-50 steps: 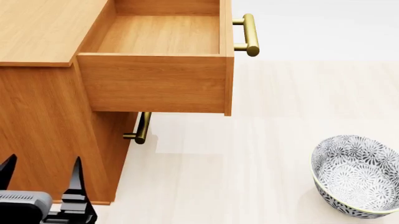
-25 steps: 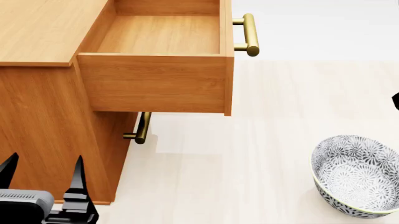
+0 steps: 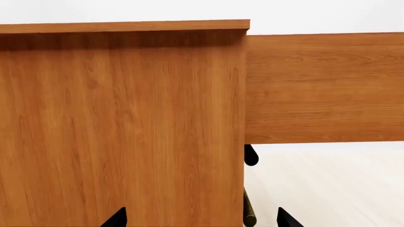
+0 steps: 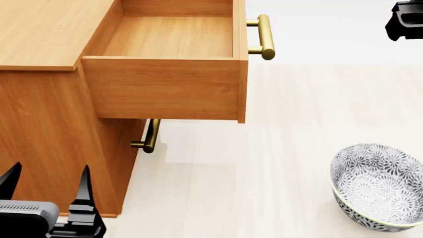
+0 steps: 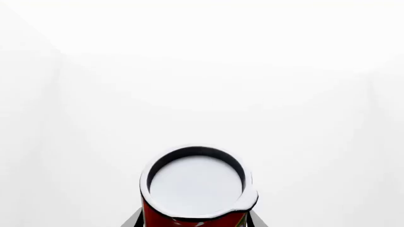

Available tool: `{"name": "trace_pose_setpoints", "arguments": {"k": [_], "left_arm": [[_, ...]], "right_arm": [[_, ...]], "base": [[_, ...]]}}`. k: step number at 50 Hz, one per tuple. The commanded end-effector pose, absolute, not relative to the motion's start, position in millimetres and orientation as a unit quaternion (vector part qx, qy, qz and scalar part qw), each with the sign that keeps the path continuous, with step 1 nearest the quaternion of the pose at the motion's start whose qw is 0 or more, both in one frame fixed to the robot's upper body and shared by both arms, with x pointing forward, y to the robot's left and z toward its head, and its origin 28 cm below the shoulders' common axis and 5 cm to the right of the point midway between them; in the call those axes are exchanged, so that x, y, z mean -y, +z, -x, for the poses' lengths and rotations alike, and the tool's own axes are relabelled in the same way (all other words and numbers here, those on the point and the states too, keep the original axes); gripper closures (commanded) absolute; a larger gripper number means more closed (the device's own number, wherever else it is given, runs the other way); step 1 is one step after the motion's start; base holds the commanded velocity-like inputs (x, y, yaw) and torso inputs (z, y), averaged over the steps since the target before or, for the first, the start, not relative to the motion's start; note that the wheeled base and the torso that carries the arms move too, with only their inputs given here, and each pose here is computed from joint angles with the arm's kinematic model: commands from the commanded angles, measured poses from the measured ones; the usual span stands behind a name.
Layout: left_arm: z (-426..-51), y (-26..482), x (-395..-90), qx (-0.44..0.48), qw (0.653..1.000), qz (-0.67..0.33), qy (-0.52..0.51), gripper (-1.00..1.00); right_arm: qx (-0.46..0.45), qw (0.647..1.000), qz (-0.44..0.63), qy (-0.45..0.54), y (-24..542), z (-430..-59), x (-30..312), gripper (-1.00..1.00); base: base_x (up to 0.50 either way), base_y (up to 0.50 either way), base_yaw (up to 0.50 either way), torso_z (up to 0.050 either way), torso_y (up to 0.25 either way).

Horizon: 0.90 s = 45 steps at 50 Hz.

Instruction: Put the ketchup in the top drawer of the cabinet.

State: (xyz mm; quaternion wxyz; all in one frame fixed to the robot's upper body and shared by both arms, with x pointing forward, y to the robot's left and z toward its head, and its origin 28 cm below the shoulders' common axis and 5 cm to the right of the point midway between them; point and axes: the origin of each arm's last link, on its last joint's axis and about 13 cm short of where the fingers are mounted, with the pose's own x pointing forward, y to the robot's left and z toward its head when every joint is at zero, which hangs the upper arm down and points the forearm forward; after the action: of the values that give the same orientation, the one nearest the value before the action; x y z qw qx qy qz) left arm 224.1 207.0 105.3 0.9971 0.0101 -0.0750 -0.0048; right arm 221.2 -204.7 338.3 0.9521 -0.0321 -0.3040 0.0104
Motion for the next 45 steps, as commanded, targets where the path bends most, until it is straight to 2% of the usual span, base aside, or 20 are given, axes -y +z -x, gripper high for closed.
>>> {"name": "trace_pose_setpoints", "arguments": {"k": [1,45], "left_arm": [[-223.7,104.7,-206.6,0.075,0.997,-0.007,-0.005,-1.00],[-218.4,107.8,-203.7,0.080,0.997,-0.004,-0.009,-1.00]], "right_arm": [[0.325,0.944,0.047,0.021,362.2,-238.7,194.4,1.00],[0.306,0.943,0.035,0.121,433.2,-334.1,140.9,1.00]], "base": [[0.00,0.00,0.00,0.000,0.000],[0.00,0.00,0.00,0.000,0.000]]}}
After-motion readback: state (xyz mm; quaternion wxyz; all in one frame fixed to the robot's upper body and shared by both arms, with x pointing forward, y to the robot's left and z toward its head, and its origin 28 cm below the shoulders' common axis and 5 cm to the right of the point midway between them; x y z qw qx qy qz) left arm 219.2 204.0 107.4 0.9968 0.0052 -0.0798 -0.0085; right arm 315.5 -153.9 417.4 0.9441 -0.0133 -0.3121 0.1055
